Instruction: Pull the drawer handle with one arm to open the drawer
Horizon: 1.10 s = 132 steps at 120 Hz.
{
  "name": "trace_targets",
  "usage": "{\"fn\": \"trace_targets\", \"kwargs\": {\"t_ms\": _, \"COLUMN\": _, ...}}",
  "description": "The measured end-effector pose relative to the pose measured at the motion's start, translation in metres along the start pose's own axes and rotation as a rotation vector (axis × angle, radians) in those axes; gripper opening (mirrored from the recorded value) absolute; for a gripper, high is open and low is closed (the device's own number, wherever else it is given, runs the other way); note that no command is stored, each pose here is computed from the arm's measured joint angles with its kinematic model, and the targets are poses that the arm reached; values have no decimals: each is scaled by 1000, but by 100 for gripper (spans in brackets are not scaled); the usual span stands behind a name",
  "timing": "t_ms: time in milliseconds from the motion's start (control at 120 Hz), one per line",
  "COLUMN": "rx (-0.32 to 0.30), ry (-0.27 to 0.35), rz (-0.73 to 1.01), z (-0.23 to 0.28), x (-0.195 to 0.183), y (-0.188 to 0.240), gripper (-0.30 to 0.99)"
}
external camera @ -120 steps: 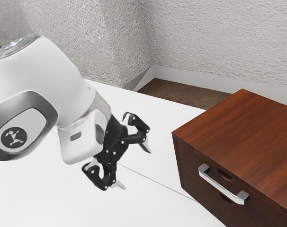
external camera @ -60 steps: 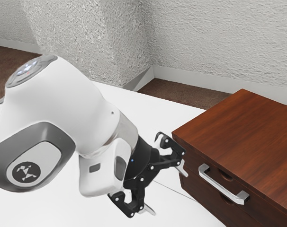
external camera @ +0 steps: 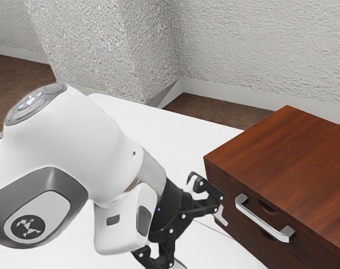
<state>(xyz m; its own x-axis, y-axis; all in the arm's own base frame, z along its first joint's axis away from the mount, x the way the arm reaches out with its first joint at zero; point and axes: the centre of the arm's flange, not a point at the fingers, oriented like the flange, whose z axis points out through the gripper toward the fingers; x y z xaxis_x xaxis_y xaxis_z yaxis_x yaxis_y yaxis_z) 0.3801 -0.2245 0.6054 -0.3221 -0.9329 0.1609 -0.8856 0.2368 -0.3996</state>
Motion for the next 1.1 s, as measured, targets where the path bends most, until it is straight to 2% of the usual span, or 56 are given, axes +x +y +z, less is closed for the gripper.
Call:
{"fn": "trace_targets", "kwargs": {"t_ms": 675, "rx": 31, "ry": -39, "rz": -76, "z": 42, "x": -28, "y": -33, "gripper": 69}}
{"fn": "trace_targets", "kwargs": {"t_ms": 1100, "rx": 44, "ry": -32, "rz": -55, "z": 50, "x": -14, "y": -36, "gripper": 69}}
